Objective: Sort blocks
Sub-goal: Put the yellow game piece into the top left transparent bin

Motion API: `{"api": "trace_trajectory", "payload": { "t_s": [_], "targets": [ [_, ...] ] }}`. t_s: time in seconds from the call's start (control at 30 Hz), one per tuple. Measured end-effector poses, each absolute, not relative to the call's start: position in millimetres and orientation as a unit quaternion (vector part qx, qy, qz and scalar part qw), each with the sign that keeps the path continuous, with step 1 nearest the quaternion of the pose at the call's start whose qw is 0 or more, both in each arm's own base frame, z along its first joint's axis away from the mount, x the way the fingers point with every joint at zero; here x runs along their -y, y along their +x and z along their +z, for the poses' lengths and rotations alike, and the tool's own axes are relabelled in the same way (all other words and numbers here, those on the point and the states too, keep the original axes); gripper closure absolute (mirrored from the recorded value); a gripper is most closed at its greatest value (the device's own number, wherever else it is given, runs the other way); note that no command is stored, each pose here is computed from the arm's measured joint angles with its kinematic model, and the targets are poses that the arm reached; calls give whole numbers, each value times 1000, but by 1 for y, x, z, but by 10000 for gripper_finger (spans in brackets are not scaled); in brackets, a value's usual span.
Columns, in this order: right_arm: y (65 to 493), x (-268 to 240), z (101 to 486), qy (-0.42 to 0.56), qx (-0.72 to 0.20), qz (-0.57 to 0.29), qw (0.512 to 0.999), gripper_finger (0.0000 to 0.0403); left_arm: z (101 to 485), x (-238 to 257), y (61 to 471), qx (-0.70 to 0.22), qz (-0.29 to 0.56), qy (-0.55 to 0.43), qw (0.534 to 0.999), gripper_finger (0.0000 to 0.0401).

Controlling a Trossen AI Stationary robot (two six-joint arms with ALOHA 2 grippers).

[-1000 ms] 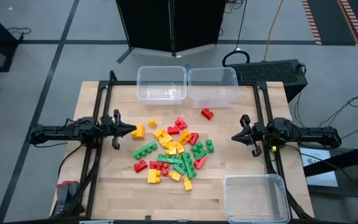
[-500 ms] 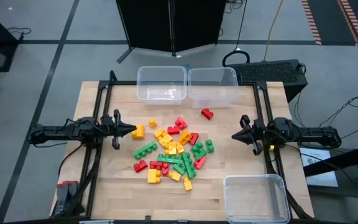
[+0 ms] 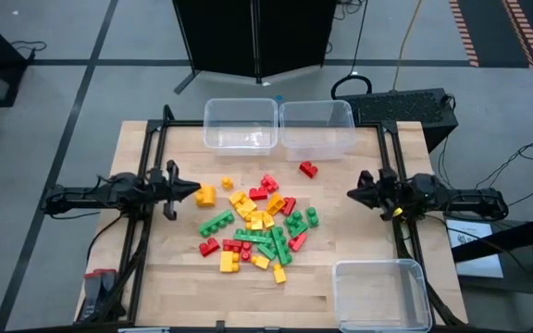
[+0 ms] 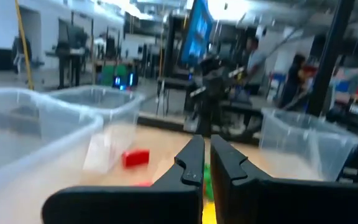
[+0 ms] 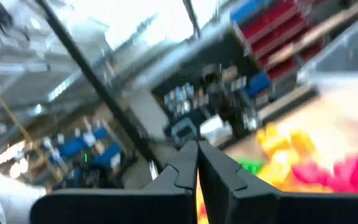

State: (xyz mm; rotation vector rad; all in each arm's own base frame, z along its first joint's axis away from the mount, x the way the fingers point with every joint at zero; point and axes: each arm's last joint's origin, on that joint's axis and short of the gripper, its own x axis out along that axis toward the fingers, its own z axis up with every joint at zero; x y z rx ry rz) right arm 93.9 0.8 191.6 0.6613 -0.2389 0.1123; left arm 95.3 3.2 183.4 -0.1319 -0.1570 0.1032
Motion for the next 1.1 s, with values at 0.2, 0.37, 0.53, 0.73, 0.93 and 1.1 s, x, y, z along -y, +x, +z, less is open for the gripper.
{"api": "trace_trajectory", "payload": {
  "t_s": [0.2, 0.37, 0.53, 0.73, 0.93, 1.1],
  "targets": [
    [87, 3, 209, 306, 230, 18, 924, 392, 192, -3, 94, 126, 44, -105, 985, 401],
    [81, 4, 220, 276, 294, 16, 915, 392, 197, -3, 92, 155, 30, -173, 972, 401],
    [74, 4, 229, 274, 348, 33, 896, 392, 206, -7, 88, 216, 78, -210, 950, 401],
    [67, 4, 239, 307, 389, 63, 866, 392, 270, -4, 66, 333, -1, -229, 915, 401],
    [61, 4, 251, 276, 409, 55, 868, 392, 363, -3, 57, 314, 10, -133, 940, 401],
    [55, 4, 267, 227, 422, 35, 877, 392, 416, -3, 86, 210, 35, -69, 975, 401]
  ]
}}
